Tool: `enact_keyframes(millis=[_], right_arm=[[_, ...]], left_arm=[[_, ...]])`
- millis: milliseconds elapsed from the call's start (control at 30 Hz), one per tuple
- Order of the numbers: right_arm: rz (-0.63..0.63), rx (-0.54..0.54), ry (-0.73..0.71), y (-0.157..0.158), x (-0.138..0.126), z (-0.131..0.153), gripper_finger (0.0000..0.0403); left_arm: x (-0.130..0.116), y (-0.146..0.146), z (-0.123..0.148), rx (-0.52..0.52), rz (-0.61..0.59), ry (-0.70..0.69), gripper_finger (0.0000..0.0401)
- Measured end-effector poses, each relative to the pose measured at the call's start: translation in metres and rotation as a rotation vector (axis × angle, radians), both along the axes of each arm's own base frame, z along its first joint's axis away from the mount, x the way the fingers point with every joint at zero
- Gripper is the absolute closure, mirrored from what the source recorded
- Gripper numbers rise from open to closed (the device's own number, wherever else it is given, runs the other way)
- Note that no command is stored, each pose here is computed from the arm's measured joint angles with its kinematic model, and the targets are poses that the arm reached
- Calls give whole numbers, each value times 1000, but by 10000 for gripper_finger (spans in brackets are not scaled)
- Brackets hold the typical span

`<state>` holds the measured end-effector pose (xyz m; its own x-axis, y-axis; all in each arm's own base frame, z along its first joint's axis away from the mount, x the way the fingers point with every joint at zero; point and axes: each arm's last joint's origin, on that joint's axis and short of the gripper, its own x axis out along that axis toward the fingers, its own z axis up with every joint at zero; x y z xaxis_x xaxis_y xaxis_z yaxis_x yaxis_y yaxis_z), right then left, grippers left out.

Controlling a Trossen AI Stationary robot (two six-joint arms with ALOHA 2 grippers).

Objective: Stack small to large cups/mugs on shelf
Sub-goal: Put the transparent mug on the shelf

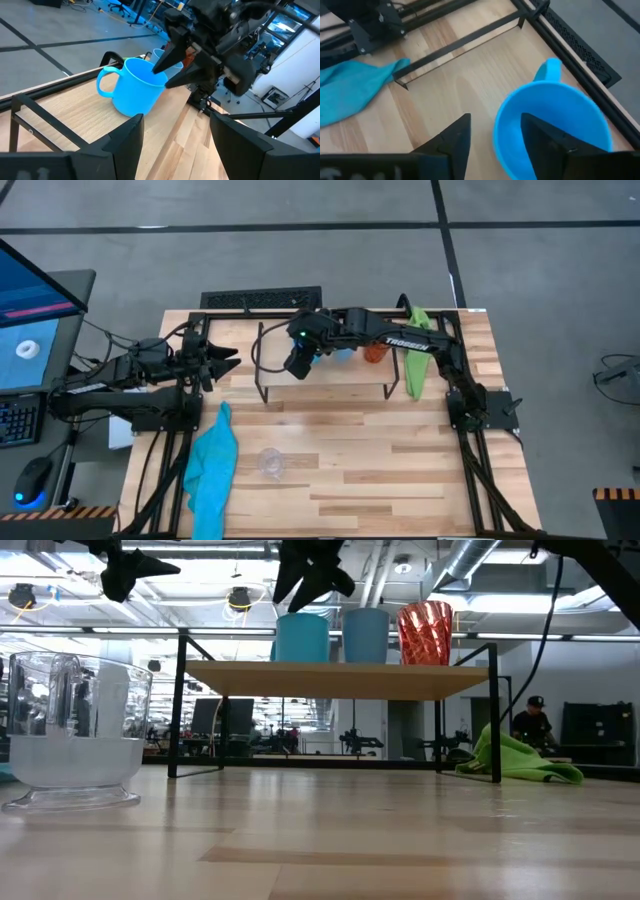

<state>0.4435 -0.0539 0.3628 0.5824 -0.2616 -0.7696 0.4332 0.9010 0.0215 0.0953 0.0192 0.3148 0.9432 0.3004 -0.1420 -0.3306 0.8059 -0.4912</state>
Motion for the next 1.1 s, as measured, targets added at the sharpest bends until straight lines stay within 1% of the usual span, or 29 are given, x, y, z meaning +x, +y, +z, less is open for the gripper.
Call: enact_keyframes(millis=[133, 200, 267, 367, 533, 667, 800, 900, 967, 1033, 1100], right_arm=[[-1, -3, -32, 1, -7, 12, 195], [2, -5, -52, 2, -11, 19, 194], [15, -13, -81, 7, -20, 32, 198], [49, -35, -164, 16, -44, 65, 208], [135, -91, -338, 40, -91, 121, 221], [209, -98, -428, 62, -129, 150, 225], [281, -74, -391, 85, -157, 157, 227], [300, -9, -356, 101, -169, 156, 227], [288, 10, -332, 112, -174, 153, 227], [273, -3, -315, 124, -176, 151, 227], [281, -18, -300, 136, -173, 146, 227]], left_arm=[[0, 0, 0, 0, 0, 0, 181], [0, 0, 0, 0, 0, 0, 181], [0, 0, 0, -1, 0, 0, 181], [0, 0, 0, -1, 0, 0, 181], [0, 0, 0, -1, 0, 0, 181], [0, 0, 0, 6, -1, 2, 181], [0, -1, 0, 5, -19, 2, 181], [0, -1, 0, 6, -43, 4, 181], [0, -2, 0, 10, -57, 5, 181], [1, -2, 0, 14, -71, 7, 181], [1, -2, 0, 21, -79, 9, 181]])
